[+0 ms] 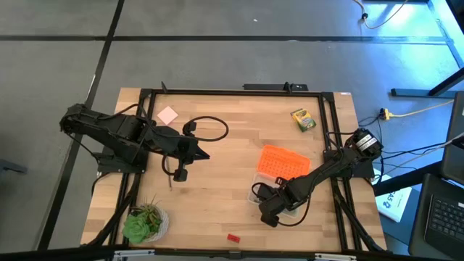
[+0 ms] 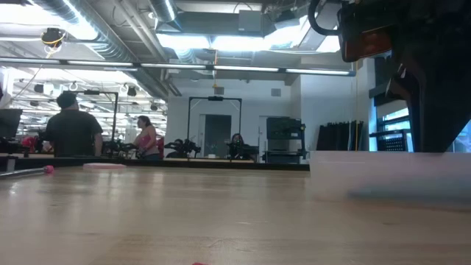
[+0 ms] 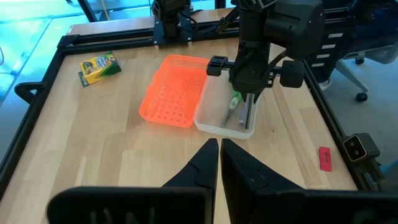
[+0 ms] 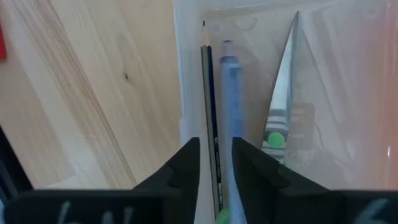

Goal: Pack school essentials
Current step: Put the gray pen into the orange supply box, then put the blue pencil into the orange supply box

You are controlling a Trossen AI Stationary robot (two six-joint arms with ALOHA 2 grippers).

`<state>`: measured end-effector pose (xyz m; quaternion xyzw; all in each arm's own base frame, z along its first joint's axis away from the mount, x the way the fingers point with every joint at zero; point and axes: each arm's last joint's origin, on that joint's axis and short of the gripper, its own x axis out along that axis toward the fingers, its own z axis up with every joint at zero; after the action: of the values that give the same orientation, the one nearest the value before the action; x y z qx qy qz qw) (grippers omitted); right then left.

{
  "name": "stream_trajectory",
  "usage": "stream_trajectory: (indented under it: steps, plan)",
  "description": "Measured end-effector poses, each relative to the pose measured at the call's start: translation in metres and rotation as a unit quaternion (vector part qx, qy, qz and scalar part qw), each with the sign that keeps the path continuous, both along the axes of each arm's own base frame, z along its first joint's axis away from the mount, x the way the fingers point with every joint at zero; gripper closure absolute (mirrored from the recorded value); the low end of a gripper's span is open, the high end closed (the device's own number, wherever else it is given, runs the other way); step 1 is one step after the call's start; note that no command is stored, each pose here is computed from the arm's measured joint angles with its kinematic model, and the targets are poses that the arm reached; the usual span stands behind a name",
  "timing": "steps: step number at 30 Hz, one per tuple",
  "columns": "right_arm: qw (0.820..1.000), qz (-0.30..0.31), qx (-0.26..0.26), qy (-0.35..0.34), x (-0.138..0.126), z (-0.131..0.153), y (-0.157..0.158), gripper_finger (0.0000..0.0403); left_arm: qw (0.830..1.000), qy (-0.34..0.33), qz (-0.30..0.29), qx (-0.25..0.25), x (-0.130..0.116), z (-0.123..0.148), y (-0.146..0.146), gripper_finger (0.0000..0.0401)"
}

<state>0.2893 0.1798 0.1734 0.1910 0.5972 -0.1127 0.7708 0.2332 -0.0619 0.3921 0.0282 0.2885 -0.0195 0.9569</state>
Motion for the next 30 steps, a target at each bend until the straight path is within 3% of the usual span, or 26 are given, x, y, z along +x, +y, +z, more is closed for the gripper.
stream_trajectory:
  steps: [5,10,17,20,24,27,30]
  plan:
    - [1.000,-0.006,-0.011,-0.007,0.000,0.000,-0.001,0.0290,1.000,0.000,0.000,-0.001,0.000,0.000,0.000,0.0387]
    - [1.000,-0.018,-0.017,-0.010,0.001,0.002,-0.003,0.0301,1.000,0.002,0.014,-0.019,0.000,0.000,0.001,0.0387]
    - [0.999,-0.037,-0.003,-0.026,0.002,0.023,-0.013,0.0312,0.984,0.059,0.124,-0.109,-0.005,-0.010,0.014,0.0387]
    - [0.997,-0.048,0.010,-0.052,0.001,0.041,-0.024,0.0313,0.960,0.108,0.202,-0.158,-0.011,-0.018,0.022,0.0387]
    - [0.993,-0.067,0.011,-0.099,-0.004,0.067,-0.038,0.0313,0.893,0.161,0.341,-0.247,-0.022,-0.027,0.032,0.0387]
    - [0.987,-0.073,-0.006,-0.143,-0.010,0.086,-0.047,0.0313,0.848,0.196,0.412,-0.269,-0.032,-0.033,0.036,0.0387]
    - [0.981,-0.070,-0.023,-0.180,-0.017,0.104,-0.055,0.0313,0.822,0.222,0.451,-0.266,-0.040,-0.036,0.038,0.0387]
